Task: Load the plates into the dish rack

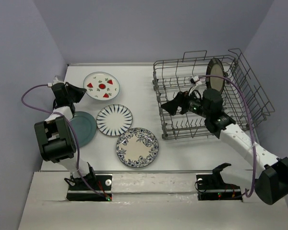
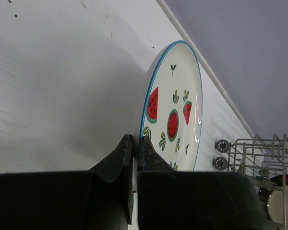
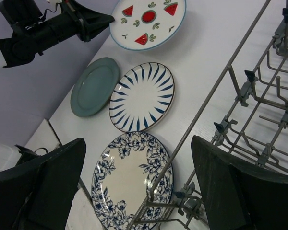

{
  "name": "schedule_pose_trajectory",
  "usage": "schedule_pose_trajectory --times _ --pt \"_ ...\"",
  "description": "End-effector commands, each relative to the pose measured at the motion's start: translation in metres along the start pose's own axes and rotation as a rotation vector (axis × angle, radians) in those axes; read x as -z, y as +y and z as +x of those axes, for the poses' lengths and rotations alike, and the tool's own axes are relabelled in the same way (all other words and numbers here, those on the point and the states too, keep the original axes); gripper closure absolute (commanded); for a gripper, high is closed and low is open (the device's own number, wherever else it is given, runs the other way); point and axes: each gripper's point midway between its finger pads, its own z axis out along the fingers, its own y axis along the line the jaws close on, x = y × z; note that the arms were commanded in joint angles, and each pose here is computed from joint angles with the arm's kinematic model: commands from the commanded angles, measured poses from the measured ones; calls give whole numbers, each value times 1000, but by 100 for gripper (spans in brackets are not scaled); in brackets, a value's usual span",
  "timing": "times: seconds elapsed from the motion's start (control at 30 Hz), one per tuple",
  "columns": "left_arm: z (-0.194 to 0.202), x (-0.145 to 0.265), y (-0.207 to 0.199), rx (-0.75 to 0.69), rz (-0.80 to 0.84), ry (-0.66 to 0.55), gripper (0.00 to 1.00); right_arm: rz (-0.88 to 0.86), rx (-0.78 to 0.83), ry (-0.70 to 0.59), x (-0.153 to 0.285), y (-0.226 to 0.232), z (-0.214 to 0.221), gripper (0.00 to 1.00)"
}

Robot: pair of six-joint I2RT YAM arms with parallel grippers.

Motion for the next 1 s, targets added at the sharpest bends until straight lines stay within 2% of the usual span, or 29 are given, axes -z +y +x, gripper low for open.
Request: schedule_pose_trajectory --times 0.0,0.33,0.57,0.97 --pt "-54 39 -94 -8 295 -157 94 -108 31 -51 -17 25 -33 4" --pt "-41 80 -158 -3 478 -98 94 -157 19 -37 -62 35 -63 4" --pt "-15 114 -207 -3 629 -2 94 -124 4 -27 -104 19 -81 3" --pt "28 174 -269 -37 851 116 94 -110 -16 8 -128 2 -71 1"
